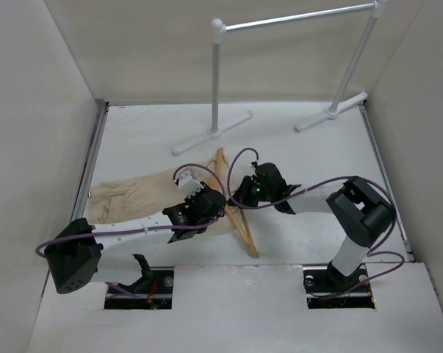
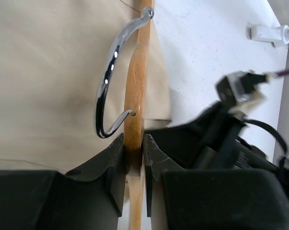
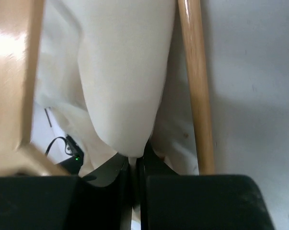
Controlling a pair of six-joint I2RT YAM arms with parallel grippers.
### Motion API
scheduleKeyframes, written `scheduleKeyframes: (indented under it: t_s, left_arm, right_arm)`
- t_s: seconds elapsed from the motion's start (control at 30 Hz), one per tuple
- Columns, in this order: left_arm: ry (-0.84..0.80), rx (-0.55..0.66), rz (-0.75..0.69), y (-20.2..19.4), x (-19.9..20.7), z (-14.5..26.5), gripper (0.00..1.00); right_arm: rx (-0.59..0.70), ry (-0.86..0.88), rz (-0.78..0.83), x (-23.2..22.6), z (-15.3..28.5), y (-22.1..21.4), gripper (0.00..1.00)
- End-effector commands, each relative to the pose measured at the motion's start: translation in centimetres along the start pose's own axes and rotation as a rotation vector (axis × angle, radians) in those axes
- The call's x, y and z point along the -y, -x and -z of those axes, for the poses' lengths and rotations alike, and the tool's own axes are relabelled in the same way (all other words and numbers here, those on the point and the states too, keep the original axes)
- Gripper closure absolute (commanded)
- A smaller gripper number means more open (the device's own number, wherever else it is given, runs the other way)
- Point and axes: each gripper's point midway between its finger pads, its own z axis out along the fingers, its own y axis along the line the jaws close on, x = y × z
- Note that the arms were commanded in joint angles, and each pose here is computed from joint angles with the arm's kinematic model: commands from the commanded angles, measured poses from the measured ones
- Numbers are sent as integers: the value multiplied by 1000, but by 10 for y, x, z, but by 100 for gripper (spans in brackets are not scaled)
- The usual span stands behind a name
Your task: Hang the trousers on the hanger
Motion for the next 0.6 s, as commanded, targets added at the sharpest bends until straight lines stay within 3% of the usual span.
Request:
scheduleKeyframes:
  t_s: [0.0,0.27,0.57]
  left_arm:
    - [62,28,-40,15,-20,0,98]
    - [137,29,-79,31,-57,-7,98]
    - [180,41,-130,50,-78,5,98]
  right_arm:
    - [144,119,43,-40,32,37,91]
    - [279,106,37,-25,81,80,93]
    - [378,-8,3,21,124,105,93]
